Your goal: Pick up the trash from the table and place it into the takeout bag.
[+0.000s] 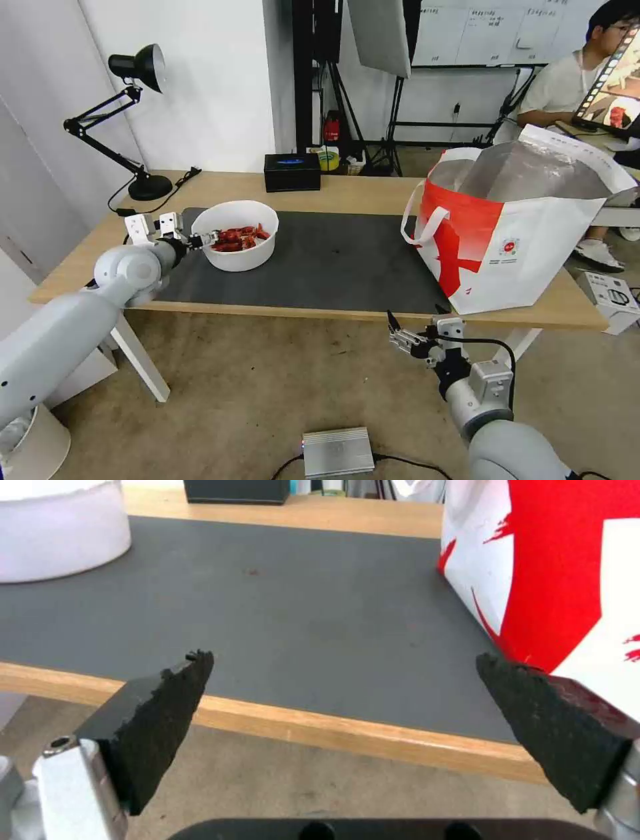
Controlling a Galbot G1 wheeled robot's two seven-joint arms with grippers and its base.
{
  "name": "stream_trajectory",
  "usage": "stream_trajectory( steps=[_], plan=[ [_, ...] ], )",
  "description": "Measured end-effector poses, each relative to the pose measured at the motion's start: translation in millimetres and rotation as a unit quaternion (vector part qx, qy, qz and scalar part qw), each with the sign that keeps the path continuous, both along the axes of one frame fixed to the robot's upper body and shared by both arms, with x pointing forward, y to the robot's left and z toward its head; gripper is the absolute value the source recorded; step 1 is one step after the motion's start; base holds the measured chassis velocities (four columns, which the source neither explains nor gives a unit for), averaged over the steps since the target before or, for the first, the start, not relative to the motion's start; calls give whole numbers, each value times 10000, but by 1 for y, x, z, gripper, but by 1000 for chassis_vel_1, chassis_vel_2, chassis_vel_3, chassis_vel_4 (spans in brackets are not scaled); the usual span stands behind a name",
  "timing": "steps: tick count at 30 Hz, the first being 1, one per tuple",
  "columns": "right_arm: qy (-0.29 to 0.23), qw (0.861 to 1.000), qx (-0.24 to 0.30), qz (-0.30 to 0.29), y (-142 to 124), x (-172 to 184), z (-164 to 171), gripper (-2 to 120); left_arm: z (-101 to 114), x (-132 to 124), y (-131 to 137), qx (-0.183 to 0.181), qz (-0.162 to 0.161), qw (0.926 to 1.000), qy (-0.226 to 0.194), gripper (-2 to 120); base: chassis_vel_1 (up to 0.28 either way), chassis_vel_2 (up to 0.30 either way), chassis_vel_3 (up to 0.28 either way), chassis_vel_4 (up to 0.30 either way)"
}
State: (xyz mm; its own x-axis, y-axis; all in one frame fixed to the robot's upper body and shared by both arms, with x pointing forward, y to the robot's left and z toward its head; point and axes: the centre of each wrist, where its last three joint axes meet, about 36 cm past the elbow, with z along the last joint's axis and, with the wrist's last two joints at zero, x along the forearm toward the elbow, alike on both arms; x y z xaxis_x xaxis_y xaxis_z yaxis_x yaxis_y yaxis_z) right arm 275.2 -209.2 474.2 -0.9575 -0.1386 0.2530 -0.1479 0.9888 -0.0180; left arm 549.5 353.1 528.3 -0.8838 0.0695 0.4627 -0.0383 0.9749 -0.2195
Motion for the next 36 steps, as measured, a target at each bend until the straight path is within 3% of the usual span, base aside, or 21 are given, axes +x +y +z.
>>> stream_trajectory(
  steps=[9, 11, 15, 22, 25, 36],
  plan=[
    [0, 10000, 0, 0, 0, 0, 0, 100, -1, -3, -1, 57, -34, 10000, 25, 57, 0, 0, 0, 0],
    [0, 10000, 0, 0, 0, 0, 0, 100, -1, -3, -1, 74, -36, 10000, 18, 45, 0, 0, 0, 0],
    [0, 10000, 0, 0, 0, 0, 0, 100, 1, -4, -1, 94, -36, 9999, 4, 35, 0, 0, 0, 0],
    [0, 10000, 0, 0, 0, 0, 0, 100, 4, -9, -2, 122, 33, 9999, -33, 5, 0, 0, 0, 0],
    [0, 10000, 0, 0, 0, 0, 0, 100, 5, -13, 1, 137, 51, 9999, -42, 0, 0, 0, 0, 0],
    [0, 10000, 0, 0, 0, 0, 0, 100, 20, -28, 3, -19, 38, 9998, -185, 0, 0, 0, 0, 0]
  ],
)
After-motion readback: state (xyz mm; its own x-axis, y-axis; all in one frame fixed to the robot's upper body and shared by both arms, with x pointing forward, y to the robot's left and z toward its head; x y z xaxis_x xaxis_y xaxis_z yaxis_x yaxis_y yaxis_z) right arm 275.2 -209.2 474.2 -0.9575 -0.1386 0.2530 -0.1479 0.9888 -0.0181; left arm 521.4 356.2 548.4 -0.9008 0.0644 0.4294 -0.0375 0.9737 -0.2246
